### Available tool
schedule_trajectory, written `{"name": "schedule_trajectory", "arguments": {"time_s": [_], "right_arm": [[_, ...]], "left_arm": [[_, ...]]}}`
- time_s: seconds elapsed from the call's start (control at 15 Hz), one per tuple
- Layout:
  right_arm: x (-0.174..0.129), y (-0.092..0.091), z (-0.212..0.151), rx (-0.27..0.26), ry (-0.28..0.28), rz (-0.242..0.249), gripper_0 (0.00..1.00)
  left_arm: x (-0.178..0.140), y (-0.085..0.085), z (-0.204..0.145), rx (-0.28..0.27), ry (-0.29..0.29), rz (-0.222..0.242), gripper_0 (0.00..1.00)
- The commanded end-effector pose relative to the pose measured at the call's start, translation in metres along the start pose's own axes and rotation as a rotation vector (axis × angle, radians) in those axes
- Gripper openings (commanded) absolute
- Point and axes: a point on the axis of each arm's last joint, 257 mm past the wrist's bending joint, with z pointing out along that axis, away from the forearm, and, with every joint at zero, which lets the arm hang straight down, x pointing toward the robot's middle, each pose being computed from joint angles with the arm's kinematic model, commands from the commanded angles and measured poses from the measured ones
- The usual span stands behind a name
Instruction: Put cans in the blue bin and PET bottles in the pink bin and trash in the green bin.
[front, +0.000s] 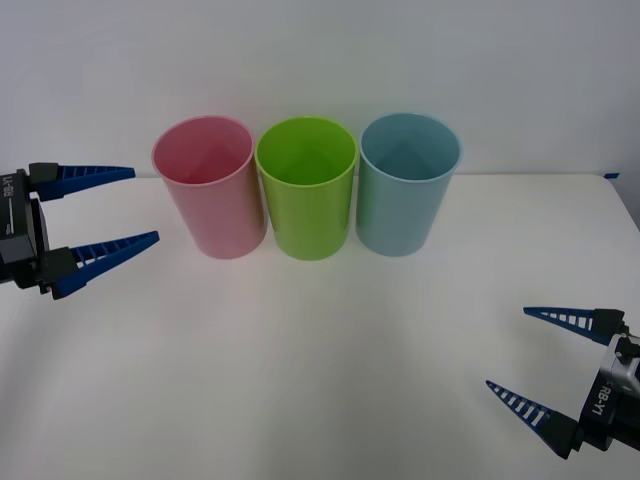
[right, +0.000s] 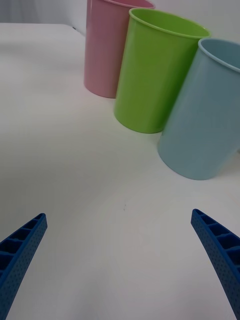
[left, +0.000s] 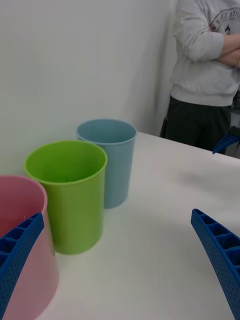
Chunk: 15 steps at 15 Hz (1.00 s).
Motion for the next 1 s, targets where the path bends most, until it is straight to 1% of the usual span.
{"name": "schedule_trajectory", "arguments": {"time_s": [0.07,0.13,0.27,0.33,0.4,0.47,0.53,0.67,0.8,1.0], "right_arm": [[0.000,0.000,0.000,0.000,0.000,0.000,1.00],[0.000,0.000,0.000,0.000,0.000,0.000,1.00],[0.000,0.000,0.000,0.000,0.000,0.000,1.00],[0.000,0.000,0.000,0.000,0.000,0.000,1.00],[0.000,0.000,0.000,0.000,0.000,0.000,1.00],[0.000,0.000,0.000,0.000,0.000,0.000,1.00],[0.000,0.000,0.000,0.000,0.000,0.000,1.00],[0.000,0.000,0.000,0.000,0.000,0.000,1.00],[0.000,0.000,0.000,0.000,0.000,0.000,1.00],[0.000,0.000,0.000,0.000,0.000,0.000,1.00]], "left_arm": [[0.042,-0.011,-0.012,-0.032,0.090,-0.038,1.00],[0.060,-0.017,-0.017,-0.046,0.119,-0.059,1.00],[0.082,-0.032,-0.019,-0.064,0.142,-0.087,1.00],[0.095,-0.039,-0.021,-0.090,0.155,-0.102,1.00],[0.104,-0.046,-0.021,-0.104,0.167,-0.116,1.00],[0.115,-0.054,-0.022,-0.115,0.182,-0.138,1.00],[0.126,-0.062,-0.024,-0.140,0.205,-0.172,1.00],[0.138,-0.076,-0.025,-0.167,0.234,-0.225,1.00],[0.148,-0.085,-0.028,-0.187,0.262,-0.233,1.00],[0.161,-0.091,-0.034,-0.202,0.297,-0.236,1.00]]}}
